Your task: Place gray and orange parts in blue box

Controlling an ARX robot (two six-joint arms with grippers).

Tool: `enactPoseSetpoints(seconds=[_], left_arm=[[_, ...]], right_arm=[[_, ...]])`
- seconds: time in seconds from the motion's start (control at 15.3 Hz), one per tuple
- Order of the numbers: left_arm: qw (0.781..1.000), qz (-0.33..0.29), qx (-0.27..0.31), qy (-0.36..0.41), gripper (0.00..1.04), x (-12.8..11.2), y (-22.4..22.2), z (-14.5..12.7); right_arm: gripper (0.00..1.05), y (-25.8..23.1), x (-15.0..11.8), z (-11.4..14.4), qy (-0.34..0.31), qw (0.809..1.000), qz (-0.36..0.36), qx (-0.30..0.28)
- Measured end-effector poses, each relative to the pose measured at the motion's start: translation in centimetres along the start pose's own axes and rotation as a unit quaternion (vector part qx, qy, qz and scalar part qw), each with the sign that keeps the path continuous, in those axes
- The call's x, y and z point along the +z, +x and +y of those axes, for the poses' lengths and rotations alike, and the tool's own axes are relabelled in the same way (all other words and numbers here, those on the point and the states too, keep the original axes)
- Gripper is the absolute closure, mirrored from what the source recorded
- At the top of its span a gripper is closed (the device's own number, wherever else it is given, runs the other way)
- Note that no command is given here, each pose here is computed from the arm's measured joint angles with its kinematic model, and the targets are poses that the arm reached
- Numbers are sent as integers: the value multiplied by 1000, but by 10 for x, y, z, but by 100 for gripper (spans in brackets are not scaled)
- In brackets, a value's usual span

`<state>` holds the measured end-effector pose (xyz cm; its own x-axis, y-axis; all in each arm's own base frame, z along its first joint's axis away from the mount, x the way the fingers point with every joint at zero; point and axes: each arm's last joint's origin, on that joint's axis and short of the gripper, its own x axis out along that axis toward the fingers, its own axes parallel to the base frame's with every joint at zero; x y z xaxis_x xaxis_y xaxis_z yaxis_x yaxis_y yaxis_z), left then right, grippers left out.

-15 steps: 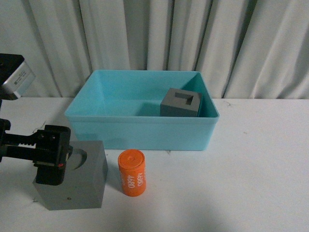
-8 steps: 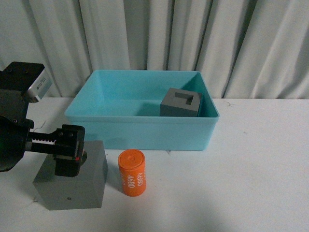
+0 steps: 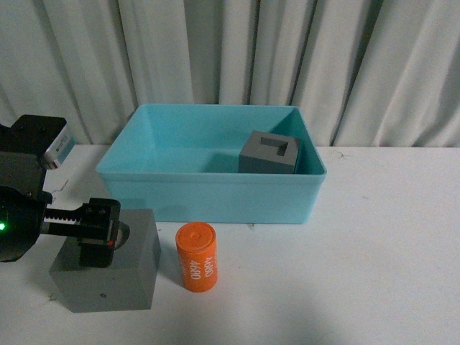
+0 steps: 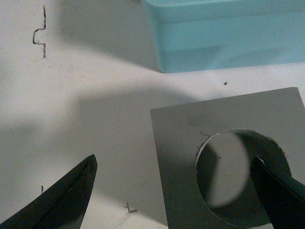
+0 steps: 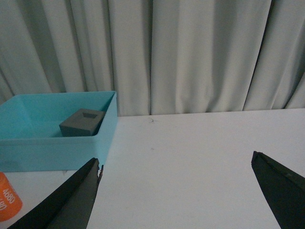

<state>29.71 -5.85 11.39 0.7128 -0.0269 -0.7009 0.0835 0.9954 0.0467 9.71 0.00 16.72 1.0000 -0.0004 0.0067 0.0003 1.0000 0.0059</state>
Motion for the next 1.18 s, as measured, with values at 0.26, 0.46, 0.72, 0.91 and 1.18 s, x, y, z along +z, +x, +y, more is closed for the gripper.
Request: enactPoseSetpoints(seconds=[0.26,0.46,0.72,0.91,1.18], left_arm=[[1000,6,-4,5,7,-5,8,-1],[1000,5,-10,11,37,-6,9,-2],[1000,7,-28,13,84,-7,2,-1],[999,16,-37,-19,86,1,-27,20],[991,-105,-62,-51,86,65,-91,44]], right_arm=[[6,0,0,0,0,1000,0,0],[6,0,0,0,0,1000,0,0],[6,0,0,0,0,1000,0,0],[6,0,0,0,0,1000,0,0],[6,0,0,0,0,1000,0,0]])
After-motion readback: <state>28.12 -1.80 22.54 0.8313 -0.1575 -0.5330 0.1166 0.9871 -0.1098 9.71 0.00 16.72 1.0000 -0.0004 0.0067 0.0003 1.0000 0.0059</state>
